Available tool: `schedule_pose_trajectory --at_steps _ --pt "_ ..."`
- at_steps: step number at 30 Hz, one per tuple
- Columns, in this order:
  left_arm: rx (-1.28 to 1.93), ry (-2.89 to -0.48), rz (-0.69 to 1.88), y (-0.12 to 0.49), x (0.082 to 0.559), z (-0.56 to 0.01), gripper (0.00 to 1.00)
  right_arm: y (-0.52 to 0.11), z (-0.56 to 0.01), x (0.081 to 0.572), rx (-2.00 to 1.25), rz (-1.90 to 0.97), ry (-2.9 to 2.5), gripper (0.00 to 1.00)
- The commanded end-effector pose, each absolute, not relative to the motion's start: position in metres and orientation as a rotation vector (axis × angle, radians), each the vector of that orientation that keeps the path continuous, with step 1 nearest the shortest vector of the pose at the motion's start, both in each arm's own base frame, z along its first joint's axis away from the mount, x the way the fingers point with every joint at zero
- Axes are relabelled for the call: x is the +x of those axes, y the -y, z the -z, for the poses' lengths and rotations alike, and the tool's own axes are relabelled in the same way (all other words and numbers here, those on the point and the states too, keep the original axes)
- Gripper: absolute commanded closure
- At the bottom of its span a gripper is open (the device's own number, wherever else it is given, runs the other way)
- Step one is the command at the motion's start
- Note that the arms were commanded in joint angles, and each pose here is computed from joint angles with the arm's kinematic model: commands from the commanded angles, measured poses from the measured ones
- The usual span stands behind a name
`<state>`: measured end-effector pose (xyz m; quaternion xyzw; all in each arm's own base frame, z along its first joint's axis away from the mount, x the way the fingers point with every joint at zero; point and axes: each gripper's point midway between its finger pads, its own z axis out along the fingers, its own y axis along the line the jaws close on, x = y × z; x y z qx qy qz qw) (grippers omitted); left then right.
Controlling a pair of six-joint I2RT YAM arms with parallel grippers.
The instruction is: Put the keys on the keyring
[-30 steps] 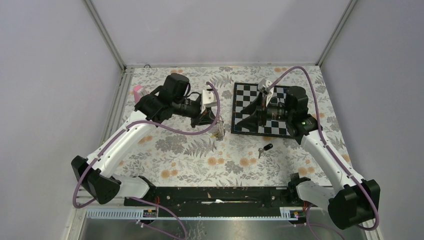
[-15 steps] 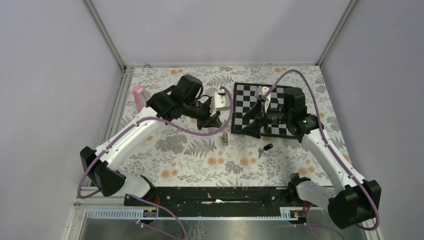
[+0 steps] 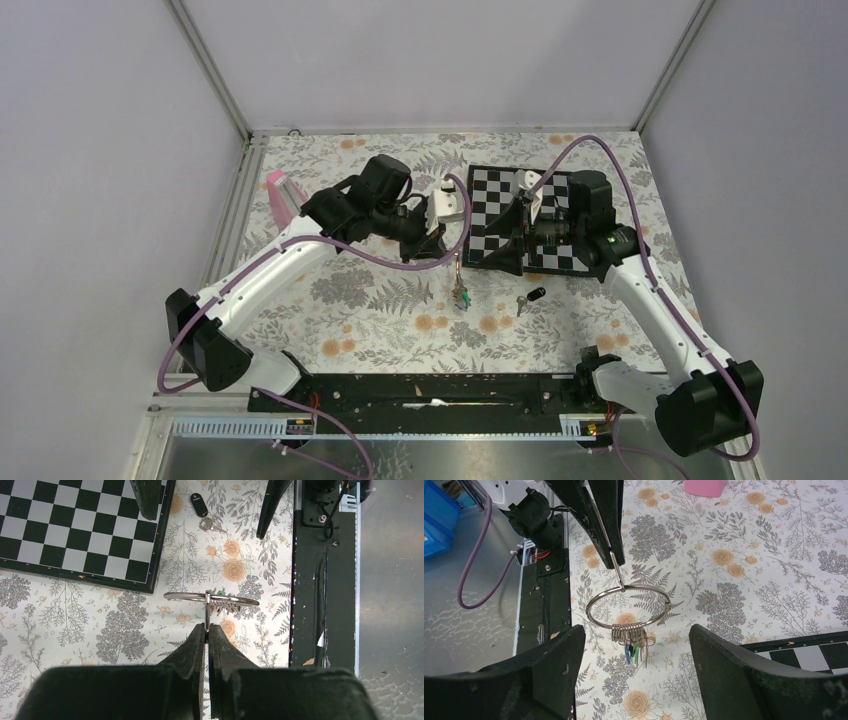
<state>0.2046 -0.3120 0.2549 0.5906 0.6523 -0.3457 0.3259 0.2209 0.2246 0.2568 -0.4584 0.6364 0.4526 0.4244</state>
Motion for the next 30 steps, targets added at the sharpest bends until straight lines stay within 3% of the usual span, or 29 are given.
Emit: schedule_pose_trajectory --at_steps 1,17,30 --pt "1.526 -1.595 0.88 0.316 0.209 -0.279 1.0 -0.226 -0.266 0.222 -1.156 -1.124 -1.527 0.16" --pt "1.578 -1.59 0.88 0.318 0.214 -0.272 1.0 -0.226 -0.262 0.218 -1.151 -1.121 -1.505 0.16" --pt "1.492 -1.608 1.12 0.334 0.195 -0.294 1.0 -0.229 -0.288 0.203 -1.163 -1.201 -1.442 0.21"
